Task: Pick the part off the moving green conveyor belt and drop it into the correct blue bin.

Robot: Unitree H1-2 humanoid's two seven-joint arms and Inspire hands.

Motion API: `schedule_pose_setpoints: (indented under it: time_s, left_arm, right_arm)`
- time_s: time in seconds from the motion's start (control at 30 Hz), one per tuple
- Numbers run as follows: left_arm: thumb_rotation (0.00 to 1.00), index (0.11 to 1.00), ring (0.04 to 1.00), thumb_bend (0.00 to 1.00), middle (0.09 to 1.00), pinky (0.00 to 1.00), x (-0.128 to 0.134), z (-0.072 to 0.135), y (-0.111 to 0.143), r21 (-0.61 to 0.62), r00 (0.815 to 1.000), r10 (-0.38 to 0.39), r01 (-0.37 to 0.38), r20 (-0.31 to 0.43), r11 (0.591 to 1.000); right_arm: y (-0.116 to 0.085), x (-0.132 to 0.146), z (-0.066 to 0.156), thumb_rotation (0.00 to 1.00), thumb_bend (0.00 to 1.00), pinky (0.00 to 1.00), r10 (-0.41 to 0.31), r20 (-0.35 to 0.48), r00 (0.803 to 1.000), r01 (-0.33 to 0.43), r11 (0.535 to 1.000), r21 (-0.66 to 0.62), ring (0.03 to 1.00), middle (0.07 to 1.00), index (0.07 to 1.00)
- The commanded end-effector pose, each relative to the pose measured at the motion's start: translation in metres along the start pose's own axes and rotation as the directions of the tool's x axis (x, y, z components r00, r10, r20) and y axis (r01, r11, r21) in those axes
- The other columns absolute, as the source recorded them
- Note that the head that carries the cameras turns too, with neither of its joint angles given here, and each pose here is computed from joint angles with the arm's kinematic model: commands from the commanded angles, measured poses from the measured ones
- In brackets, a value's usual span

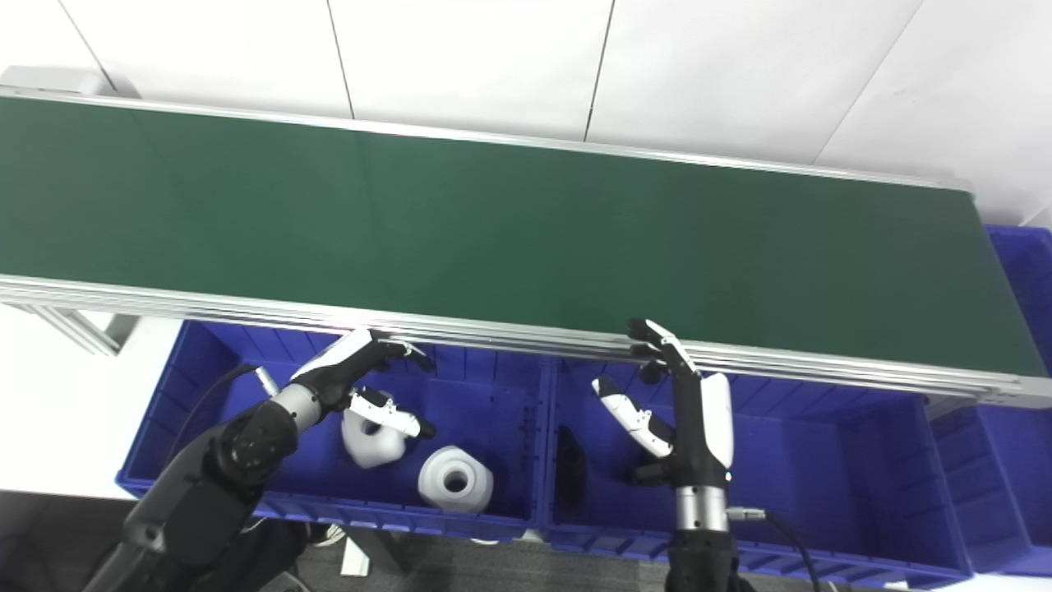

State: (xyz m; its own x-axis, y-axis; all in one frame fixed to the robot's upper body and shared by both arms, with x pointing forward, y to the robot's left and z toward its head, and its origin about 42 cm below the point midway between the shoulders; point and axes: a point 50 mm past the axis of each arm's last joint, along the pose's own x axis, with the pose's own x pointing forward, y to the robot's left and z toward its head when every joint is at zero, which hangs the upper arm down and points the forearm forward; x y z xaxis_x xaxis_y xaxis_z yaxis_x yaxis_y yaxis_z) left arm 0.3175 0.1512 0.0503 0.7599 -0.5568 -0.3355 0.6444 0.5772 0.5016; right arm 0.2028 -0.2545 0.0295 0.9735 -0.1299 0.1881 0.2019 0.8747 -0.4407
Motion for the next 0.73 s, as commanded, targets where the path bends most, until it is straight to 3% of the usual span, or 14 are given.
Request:
schedule_pose_setpoints:
  time_s: [0.0,0.1,0.2,0.5,0.7]
  left_arm:
    - [0.44,0.983,0.944,0.85,0.974,0.86,-0.004,0.034,0.005,-0.094,0.978,0.072,-0.054,0.195,0.994]
    - [0.41,0.958,0.933,0.84,0.948,0.9,-0.012,0.053,-0.013,-0.257,0.942,0.116,-0.033,0.316,0.966]
    - [0.38,0.947,0.924,0.83,0.937,0.88,-0.012,0.055,-0.031,-0.328,0.924,0.15,-0.029,0.352,0.944]
    - [0.36,0.93,0.9,0.8,0.926,0.84,-0.013,0.044,-0.046,-0.334,0.91,0.209,-0.085,0.357,0.939]
    - [0.36,0.922,0.886,0.82,0.916,0.82,-0.01,0.04,-0.046,-0.371,0.931,0.23,-0.115,0.283,0.922]
  right_arm:
    - [-0.005,0.004,0.011,0.72,0.68,0.6,-0.019,0.072,0.997,0.017,0.999,0.032,0.693,0.751,0.77]
    - [-0.008,0.002,0.012,0.72,0.7,0.6,-0.009,0.063,0.998,0.007,0.999,0.034,0.697,0.753,0.773]
    - [-0.01,0.001,0.013,0.71,0.7,0.61,-0.003,0.063,0.998,0.001,0.999,0.032,0.699,0.752,0.772]
    - [-0.012,0.0,0.013,0.66,0.7,0.61,0.008,0.043,0.999,-0.01,0.998,0.06,0.697,0.744,0.765]
    - [-0.011,0.001,0.012,0.66,0.72,0.63,0.058,0.019,0.998,-0.059,0.996,0.069,0.716,0.753,0.775]
